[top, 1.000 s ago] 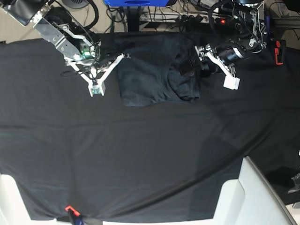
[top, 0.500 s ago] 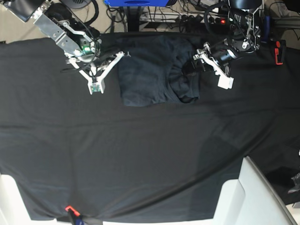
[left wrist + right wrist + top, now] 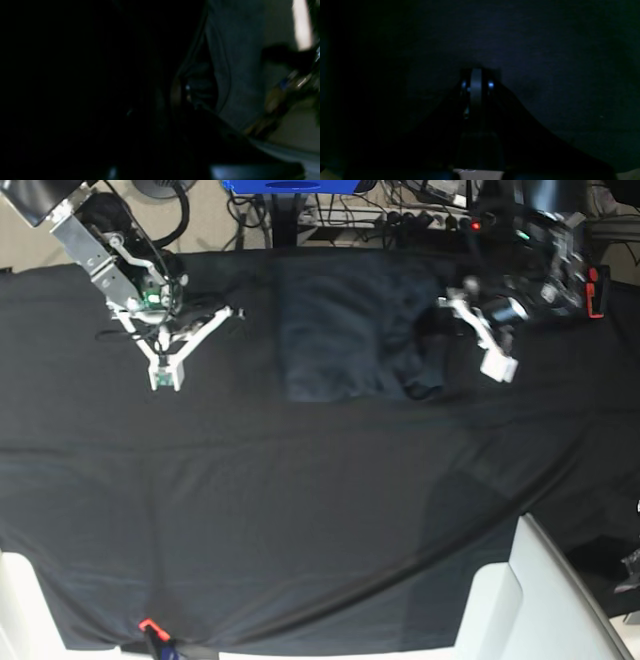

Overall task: Fold the T-shirt properly
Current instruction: 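Grasp the stack's side edge with the left gripper and tuck it under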

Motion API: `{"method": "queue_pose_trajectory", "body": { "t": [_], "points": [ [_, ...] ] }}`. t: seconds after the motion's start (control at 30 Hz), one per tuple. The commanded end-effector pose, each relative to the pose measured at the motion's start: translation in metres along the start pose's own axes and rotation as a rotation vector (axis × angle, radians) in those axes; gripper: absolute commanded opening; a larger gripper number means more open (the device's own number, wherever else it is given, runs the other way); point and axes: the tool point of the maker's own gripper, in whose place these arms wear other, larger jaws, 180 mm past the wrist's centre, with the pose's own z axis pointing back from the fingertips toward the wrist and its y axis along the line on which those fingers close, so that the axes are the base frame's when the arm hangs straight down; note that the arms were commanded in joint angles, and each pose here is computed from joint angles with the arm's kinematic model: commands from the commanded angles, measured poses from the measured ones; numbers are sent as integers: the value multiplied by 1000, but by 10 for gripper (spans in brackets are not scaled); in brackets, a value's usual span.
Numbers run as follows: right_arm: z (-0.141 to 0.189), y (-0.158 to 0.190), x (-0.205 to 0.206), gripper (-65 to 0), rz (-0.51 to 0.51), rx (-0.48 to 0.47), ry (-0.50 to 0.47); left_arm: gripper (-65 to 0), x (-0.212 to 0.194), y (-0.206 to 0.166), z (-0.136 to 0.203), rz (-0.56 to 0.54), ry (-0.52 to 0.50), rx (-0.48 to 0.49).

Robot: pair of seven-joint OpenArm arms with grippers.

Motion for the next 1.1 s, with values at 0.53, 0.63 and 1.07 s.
{"method": "queue_pose_trajectory", "body": {
  "t": [0.53, 0.63, 1.07],
  "points": [
    [-2, -11, 10, -621, -15, -26, -18, -650, 45, -25, -30, -964, 399, 169],
    [-9, -30, 8, -621, -57, -76, -3, -650, 57, -40, -35, -1093, 402, 179],
    [-10, -58, 22, -621, -188, -134, -22, -650, 101, -83, -54, -1480, 427, 183]
  ]
}}
